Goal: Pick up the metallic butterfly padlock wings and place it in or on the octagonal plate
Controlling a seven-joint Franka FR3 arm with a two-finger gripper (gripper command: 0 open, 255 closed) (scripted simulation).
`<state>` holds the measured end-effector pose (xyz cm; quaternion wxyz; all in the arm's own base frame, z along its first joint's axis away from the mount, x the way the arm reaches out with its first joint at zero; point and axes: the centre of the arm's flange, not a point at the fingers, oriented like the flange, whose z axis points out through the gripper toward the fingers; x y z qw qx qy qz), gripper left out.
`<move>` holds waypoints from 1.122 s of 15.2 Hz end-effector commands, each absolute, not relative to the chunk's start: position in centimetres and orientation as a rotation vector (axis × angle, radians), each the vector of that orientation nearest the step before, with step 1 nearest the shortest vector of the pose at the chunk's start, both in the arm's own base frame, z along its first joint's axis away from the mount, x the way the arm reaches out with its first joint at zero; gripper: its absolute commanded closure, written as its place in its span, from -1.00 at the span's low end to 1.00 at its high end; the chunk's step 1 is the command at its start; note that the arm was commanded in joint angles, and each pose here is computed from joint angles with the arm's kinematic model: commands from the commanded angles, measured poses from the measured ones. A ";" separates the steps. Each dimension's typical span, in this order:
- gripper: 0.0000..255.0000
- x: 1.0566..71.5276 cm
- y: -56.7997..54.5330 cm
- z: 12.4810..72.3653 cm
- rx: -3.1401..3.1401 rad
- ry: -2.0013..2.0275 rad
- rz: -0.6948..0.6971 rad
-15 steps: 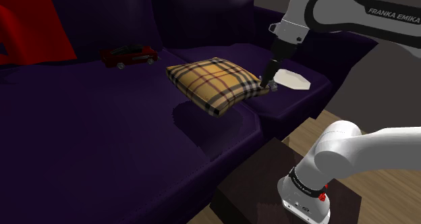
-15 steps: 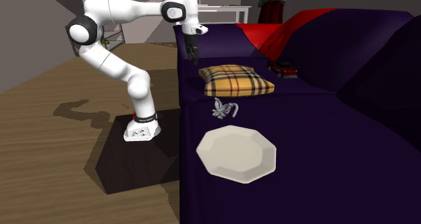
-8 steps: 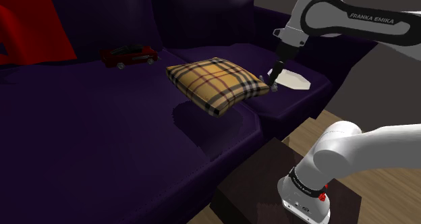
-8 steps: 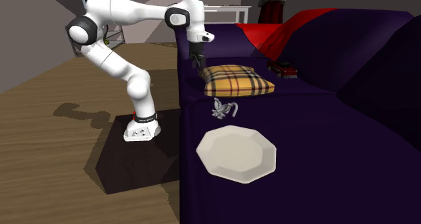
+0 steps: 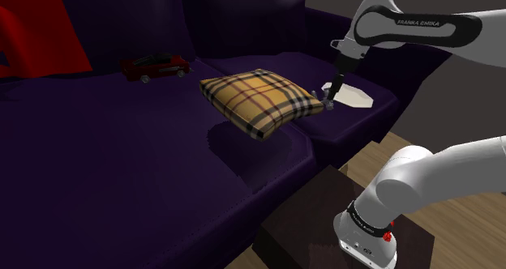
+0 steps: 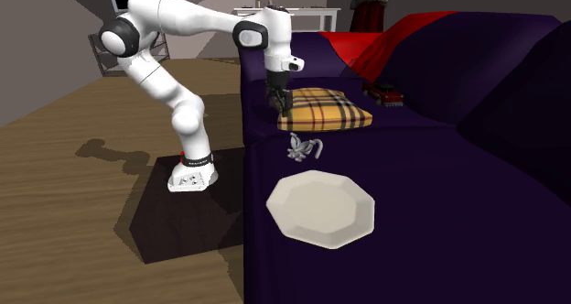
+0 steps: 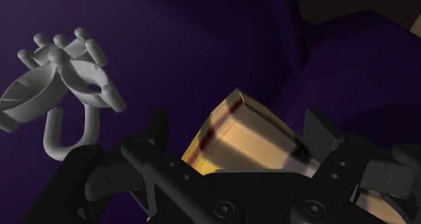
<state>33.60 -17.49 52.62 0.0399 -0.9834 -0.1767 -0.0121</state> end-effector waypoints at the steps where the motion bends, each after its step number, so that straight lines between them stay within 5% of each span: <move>1: -1.00 34.6 -20.0 51.7 -3.008 -0.578 -0.033; 17: -1.00 38.8 -31.2 45.0 -2.976 -0.735 -0.017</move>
